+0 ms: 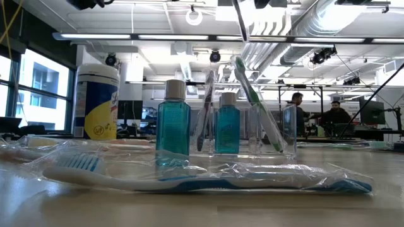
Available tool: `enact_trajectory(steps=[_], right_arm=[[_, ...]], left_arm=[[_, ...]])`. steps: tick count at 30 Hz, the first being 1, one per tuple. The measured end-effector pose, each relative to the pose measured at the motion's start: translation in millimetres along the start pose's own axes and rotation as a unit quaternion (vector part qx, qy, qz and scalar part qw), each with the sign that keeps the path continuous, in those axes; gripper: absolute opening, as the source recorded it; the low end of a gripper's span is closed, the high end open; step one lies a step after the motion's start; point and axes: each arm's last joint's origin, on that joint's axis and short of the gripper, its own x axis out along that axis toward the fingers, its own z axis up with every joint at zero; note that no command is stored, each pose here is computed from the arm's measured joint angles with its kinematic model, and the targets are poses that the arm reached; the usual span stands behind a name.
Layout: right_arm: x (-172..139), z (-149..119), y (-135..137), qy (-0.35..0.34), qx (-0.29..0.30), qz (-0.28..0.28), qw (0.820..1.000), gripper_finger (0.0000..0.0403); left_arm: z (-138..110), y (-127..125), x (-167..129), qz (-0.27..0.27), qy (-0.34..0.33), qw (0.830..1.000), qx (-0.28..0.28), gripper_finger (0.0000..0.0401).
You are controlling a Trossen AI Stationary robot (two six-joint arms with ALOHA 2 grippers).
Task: Pick & Place toothbrushing station
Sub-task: Put the purple toothbrush into the transparent organizer
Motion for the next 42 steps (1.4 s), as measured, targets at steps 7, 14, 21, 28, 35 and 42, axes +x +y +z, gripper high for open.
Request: enact_trajectory(steps=[7, 14, 21, 28, 35, 42], right_arm=[[0.4, -1.0, -4.5, 0.002, 0.008, -0.006, 1.0, 0.0003], [0.4, -3.8, -4.0, 0.016, 0.007, -0.004, 1.0, 0.0003], [0.4, -4.8, -3.8, 0.021, 0.006, -0.002, 1.0, 0.0003], [0.4, -5.4, -3.6, 0.024, 0.006, -0.001, 1.0, 0.0003], [0.4, -5.5, -3.6, 0.024, 0.006, -0.001, 1.0, 0.0003], [0.3, -8.0, -3.1, 0.037, 0.004, 0.002, 0.999, 0.0003]], left_arm=[[-6.4, -2.5, 14.0, 0.006, 0.003, 1.0, 0.0, 0.0136], [-4.7, -2.0, 17.5, 0.013, 0.003, 1.0, 0.001, 0.0136], [-5.5, -1.2, 17.4, 0.028, 0.01, 1.0, 0.003, 0.0135], [-5.8, -1.2, 17.4, 0.03, 0.012, 0.999, 0.004, 0.0113], [-7.9, -1.6, 17.4, 0.028, 0.023, 0.999, 0.006, 0.0019], [-8.9, -1.9, 17.3, 0.027, 0.028, 0.999, 0.002, 0.0024]])
